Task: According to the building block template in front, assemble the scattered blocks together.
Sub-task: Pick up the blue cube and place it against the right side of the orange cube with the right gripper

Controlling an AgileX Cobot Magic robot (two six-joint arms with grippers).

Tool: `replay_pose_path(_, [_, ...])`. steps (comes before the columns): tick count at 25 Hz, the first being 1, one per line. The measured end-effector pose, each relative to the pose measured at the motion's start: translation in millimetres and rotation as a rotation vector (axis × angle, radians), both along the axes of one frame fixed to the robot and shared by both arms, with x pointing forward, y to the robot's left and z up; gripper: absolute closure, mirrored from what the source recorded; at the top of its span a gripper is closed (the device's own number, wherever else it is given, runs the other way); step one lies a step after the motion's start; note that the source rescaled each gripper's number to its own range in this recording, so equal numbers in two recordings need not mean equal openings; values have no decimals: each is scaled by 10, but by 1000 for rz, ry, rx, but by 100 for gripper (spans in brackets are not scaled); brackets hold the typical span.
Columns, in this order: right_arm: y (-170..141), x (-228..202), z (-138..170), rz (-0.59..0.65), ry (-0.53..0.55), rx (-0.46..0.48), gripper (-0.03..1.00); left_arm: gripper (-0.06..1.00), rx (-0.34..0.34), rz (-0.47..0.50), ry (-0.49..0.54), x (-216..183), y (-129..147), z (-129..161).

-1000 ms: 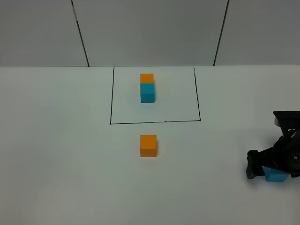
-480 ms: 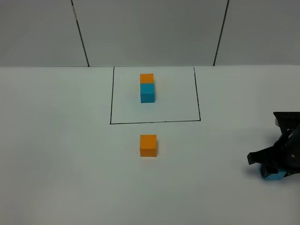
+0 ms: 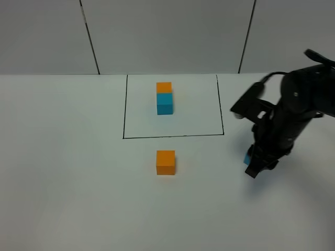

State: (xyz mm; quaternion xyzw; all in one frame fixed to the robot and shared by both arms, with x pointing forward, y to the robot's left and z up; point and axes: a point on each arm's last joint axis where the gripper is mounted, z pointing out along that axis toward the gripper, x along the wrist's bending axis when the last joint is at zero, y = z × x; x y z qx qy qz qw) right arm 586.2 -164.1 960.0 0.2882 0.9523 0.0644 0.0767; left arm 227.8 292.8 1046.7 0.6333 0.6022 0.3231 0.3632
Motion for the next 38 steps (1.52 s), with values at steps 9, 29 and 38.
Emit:
replay_pose_path(9, [895,370,-301,468,76,-134,96,11,-1,0,-1,0,0,1])
replay_pose_path(29, [1230,501,-578,527,170,-55,96,11,-1,0,-1,0,0,1])
replay_pose_path(38, [1275,531,-585,502,131,-14,96,11,-1,0,-1,0,0,1])
